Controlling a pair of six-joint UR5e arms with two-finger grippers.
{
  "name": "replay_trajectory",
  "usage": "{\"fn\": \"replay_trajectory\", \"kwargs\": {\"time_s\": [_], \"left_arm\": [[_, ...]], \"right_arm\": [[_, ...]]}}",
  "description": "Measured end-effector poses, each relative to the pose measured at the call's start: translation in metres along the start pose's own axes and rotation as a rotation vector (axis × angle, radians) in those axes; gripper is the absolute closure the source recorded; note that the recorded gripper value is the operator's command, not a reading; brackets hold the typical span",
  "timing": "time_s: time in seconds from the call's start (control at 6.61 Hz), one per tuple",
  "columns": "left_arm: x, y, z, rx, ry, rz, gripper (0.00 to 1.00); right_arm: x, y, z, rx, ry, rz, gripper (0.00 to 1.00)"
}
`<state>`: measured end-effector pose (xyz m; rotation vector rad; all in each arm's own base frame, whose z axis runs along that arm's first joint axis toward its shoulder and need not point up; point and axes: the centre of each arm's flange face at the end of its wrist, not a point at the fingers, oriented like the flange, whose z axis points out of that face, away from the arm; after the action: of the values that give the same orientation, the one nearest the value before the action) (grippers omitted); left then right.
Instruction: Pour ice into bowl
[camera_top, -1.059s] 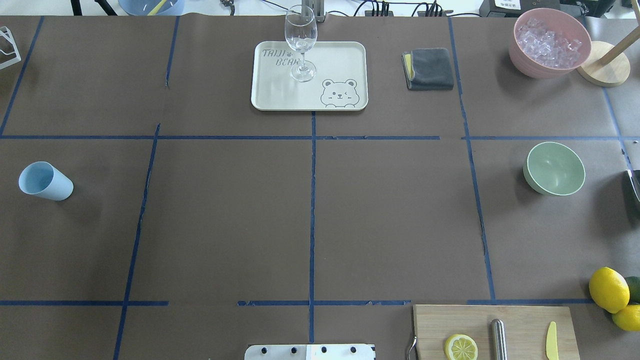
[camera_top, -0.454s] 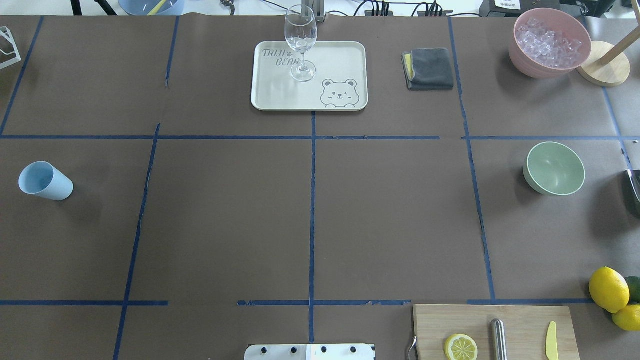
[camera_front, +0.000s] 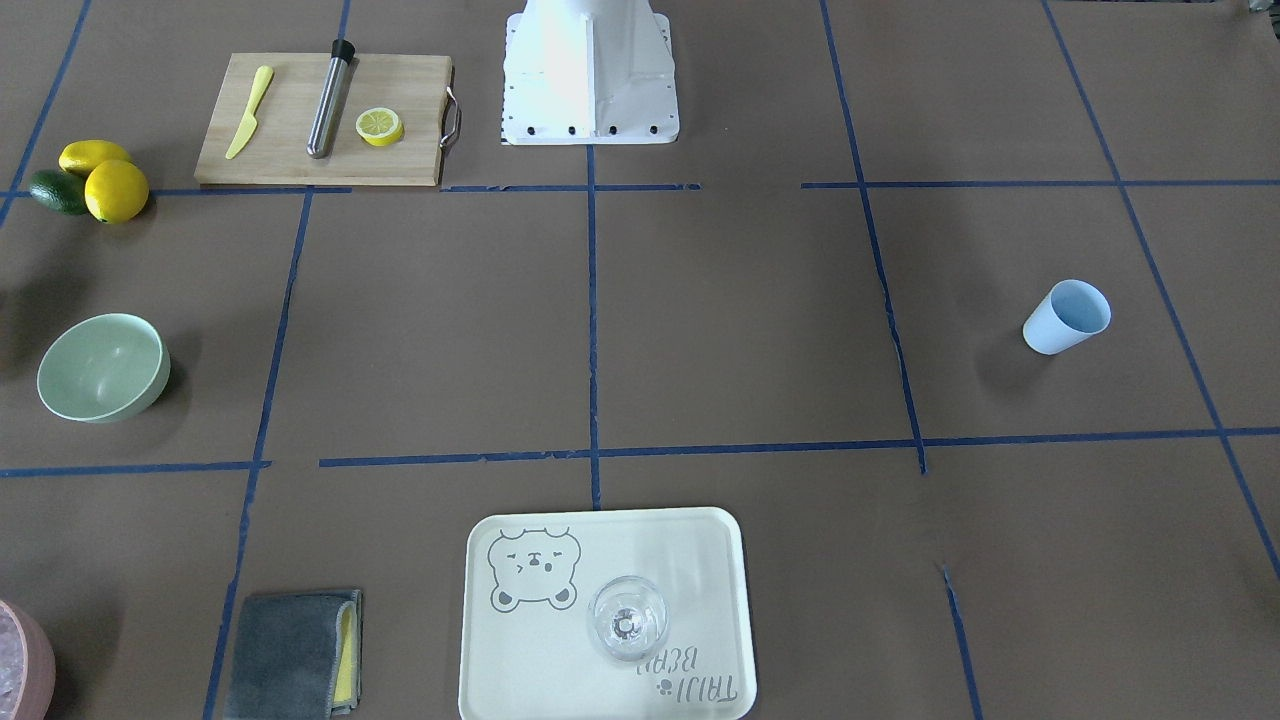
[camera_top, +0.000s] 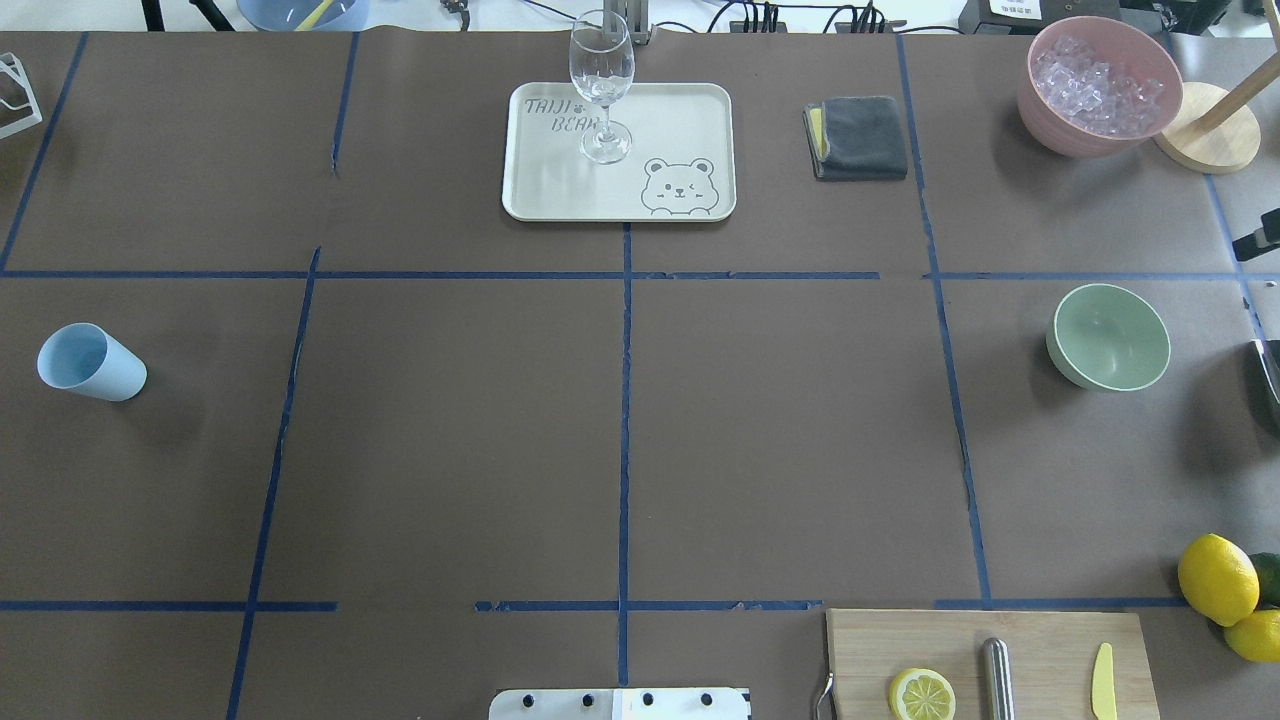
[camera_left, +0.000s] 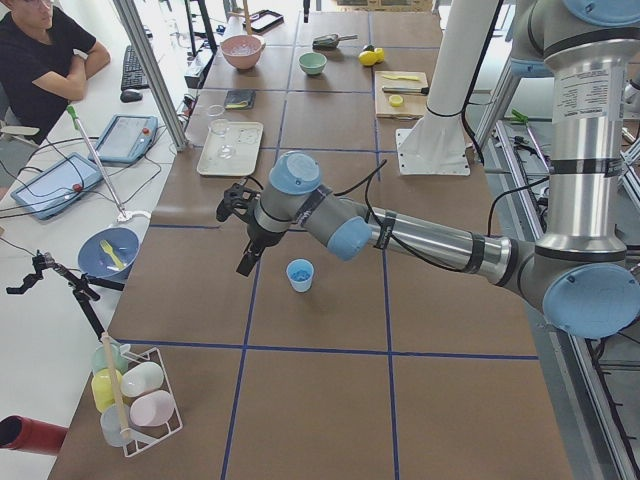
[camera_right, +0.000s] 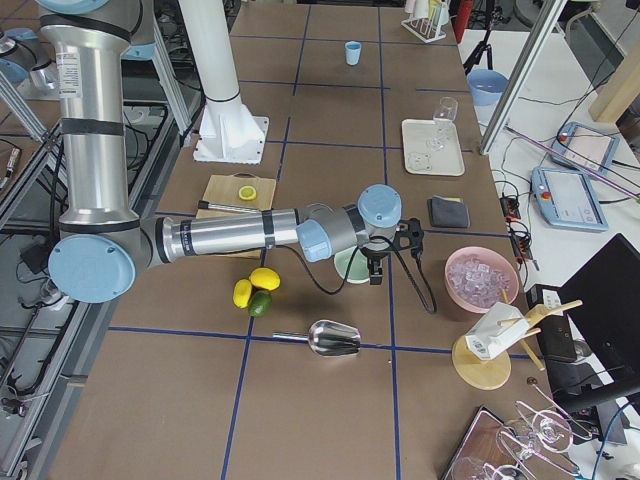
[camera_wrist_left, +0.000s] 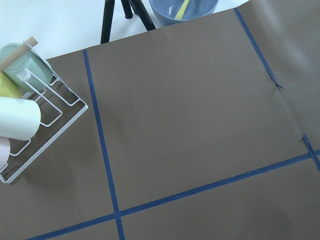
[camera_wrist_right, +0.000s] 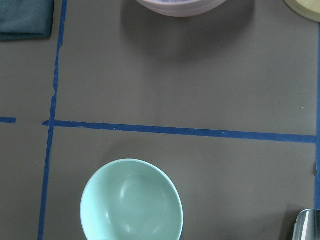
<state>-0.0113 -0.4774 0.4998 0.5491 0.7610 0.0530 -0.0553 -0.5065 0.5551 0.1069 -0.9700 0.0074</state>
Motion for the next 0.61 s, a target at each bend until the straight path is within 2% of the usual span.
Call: {"fn": "replay_trajectory", "kwargs": {"time_s": [0.3, 0.61], "left_arm": [[0.035, 0.041, 0.012, 0.071, -0.028, -0.042, 0.0], [0.059, 0.064, 0.018, 0.117, -0.058, -0.061, 0.0]], "right_arm": [[-0.012, 0.012, 0.049, 0.037, 0.031, 0.006, 0.0], [0.0, 0.034, 0.103, 0.077, 0.029, 0.0, 0.0]]}}
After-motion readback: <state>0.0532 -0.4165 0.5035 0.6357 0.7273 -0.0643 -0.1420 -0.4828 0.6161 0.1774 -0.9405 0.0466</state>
